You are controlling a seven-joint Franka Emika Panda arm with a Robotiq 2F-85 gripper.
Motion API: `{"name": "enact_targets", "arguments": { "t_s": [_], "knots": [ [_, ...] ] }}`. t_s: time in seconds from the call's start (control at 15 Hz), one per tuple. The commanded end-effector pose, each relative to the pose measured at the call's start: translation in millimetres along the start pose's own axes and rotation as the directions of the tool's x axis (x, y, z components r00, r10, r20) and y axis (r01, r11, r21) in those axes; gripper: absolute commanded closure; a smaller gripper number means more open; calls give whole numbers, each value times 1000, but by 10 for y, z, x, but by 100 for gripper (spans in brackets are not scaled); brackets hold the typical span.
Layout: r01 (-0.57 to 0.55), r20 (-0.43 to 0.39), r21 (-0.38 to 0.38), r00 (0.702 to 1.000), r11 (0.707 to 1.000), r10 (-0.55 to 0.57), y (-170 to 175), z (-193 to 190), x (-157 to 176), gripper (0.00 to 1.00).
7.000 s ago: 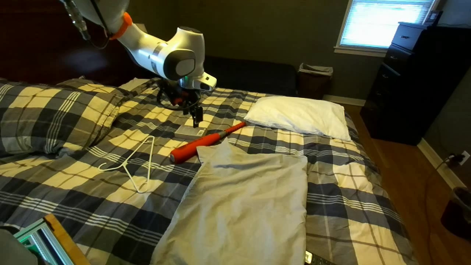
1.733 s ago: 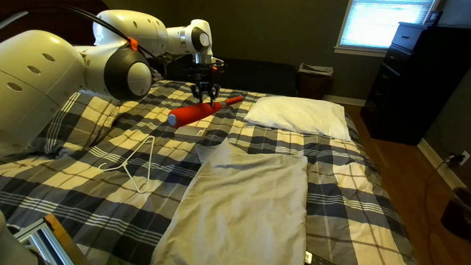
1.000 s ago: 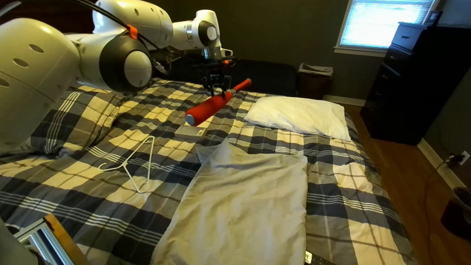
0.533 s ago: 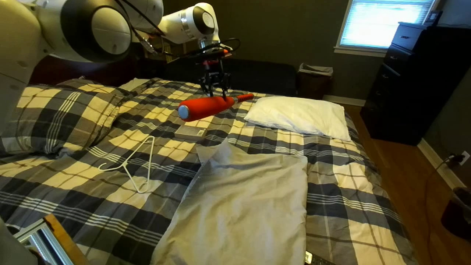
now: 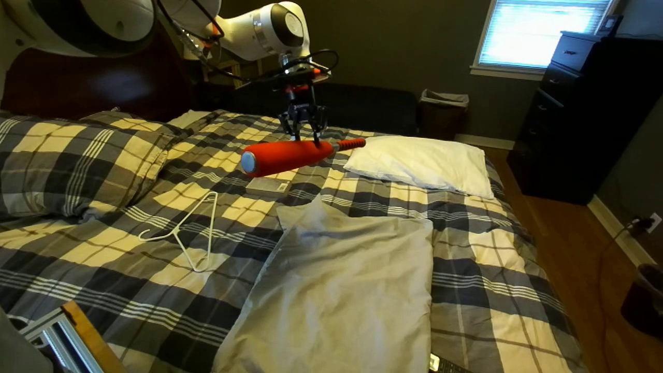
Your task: Move the object to the pillow case
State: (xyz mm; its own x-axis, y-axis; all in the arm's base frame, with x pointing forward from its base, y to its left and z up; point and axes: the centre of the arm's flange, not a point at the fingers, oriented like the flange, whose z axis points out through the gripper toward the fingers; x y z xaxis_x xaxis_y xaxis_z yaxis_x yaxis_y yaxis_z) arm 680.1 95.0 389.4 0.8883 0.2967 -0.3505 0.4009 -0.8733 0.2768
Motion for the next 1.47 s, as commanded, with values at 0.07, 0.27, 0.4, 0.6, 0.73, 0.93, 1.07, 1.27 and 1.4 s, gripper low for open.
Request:
{"name": "enact_targets", "arguments": {
  "t_s": [0.07, 0.27, 0.4, 0.6, 0.73, 0.93, 1.07, 1.27, 1.4],
  "knots": [
    [-2, 1, 0, 1000, 1000, 2, -12, 13, -4, 73],
    [172, -33, -8, 985, 985, -172, 162, 195, -479, 73],
    [240, -64, -32, 968, 970, -241, 280, 325, -792, 73],
    [316, -125, -86, 938, 945, -324, 445, 476, -1063, 73],
    [343, -155, -68, 924, 937, -349, 536, 650, -1196, 73],
    [365, -225, -9, 906, 931, -358, 717, 1030, -1422, 73],
    [355, -235, 41, 912, 934, -337, 781, 1328, -1626, 73],
    [300, -206, 67, 937, 952, -281, 916, 1401, -1431, 48],
    [256, -204, 102, 951, 961, -231, 996, 1562, -1670, 48]
  ]
}}
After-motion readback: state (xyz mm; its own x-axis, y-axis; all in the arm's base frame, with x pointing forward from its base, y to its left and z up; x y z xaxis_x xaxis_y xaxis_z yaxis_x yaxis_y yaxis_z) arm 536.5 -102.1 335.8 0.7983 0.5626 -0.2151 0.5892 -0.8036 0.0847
